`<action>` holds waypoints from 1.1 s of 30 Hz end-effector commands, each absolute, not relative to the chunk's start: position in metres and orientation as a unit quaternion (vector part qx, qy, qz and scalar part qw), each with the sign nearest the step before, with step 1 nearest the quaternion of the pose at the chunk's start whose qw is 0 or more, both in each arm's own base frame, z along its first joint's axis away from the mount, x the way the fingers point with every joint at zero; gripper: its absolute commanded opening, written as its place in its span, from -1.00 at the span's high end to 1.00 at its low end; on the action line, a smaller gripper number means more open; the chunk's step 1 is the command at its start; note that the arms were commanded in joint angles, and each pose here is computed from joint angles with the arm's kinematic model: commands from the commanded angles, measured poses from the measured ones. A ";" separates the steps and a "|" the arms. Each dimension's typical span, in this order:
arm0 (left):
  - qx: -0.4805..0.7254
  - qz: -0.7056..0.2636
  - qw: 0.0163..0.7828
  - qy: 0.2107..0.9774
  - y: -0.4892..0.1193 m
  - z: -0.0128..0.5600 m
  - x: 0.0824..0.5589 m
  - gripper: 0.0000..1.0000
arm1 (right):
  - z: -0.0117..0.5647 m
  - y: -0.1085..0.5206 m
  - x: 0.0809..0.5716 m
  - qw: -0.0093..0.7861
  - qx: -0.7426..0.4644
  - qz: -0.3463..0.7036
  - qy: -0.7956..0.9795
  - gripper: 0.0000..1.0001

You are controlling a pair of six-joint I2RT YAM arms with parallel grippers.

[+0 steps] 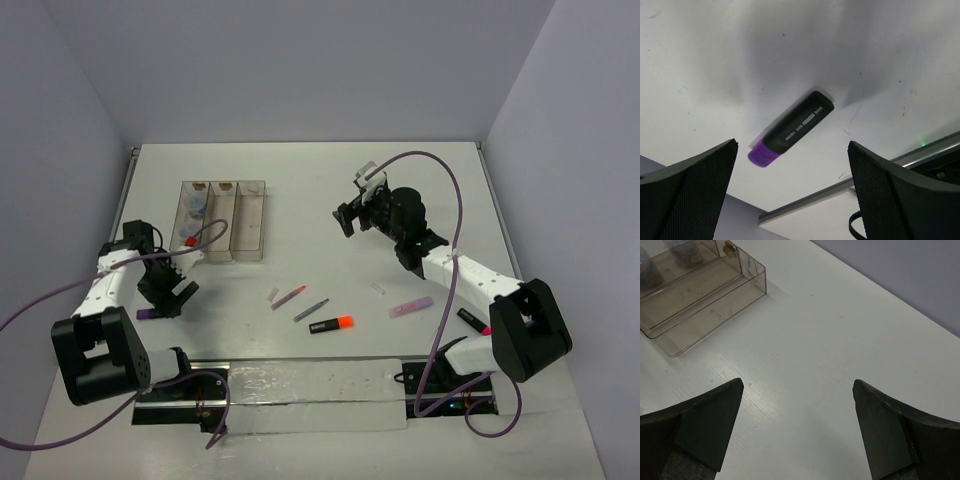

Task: Sort the stationery into containers
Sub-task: Pick up the pen from the center of the board.

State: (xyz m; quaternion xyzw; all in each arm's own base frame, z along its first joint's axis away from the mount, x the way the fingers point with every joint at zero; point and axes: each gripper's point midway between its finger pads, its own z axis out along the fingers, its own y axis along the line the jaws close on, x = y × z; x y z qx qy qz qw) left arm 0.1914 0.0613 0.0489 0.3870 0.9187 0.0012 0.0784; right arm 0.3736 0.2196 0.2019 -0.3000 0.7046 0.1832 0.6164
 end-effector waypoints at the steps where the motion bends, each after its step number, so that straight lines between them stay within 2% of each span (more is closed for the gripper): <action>1: 0.436 0.013 0.028 0.899 0.071 0.039 0.178 -0.98 | 0.216 0.216 0.373 0.635 -0.294 0.185 0.690 -0.95; 7: 0.411 0.052 -0.002 0.910 0.072 0.016 0.174 -0.99 | 0.213 0.214 0.371 0.636 -0.292 0.183 0.691 -0.95; 15: 0.353 0.083 0.035 0.931 0.069 -0.001 0.185 -0.98 | 0.207 0.213 0.370 0.630 -0.291 0.186 0.695 -0.95; 17: 0.351 0.086 0.040 0.931 0.069 0.000 0.187 -0.90 | 0.207 0.214 0.369 0.630 -0.290 0.189 0.695 -0.95; 19: 0.348 0.081 0.047 0.933 0.067 0.001 0.190 -0.71 | 0.207 0.214 0.370 0.630 -0.289 0.190 0.695 -0.94; 23: 0.324 0.068 0.067 0.941 0.060 0.006 0.201 0.50 | 0.206 0.214 0.369 0.629 -0.287 0.193 0.696 -0.93; 24: 0.314 0.065 0.073 0.944 0.059 0.007 0.204 0.71 | 0.206 0.214 0.369 0.629 -0.288 0.192 0.696 -0.93; 25: 0.313 0.065 0.080 0.944 0.058 0.010 0.209 0.73 | 0.206 0.214 0.369 0.629 -0.289 0.191 0.696 -0.93; 26: 0.301 0.060 0.087 0.948 0.055 0.012 0.214 1.00 | 0.205 0.212 0.369 0.631 -0.288 0.186 0.696 -0.93; 33: 0.283 0.027 0.097 0.954 0.043 0.017 0.226 1.00 | 0.202 0.203 0.368 0.632 -0.283 0.176 0.700 -0.93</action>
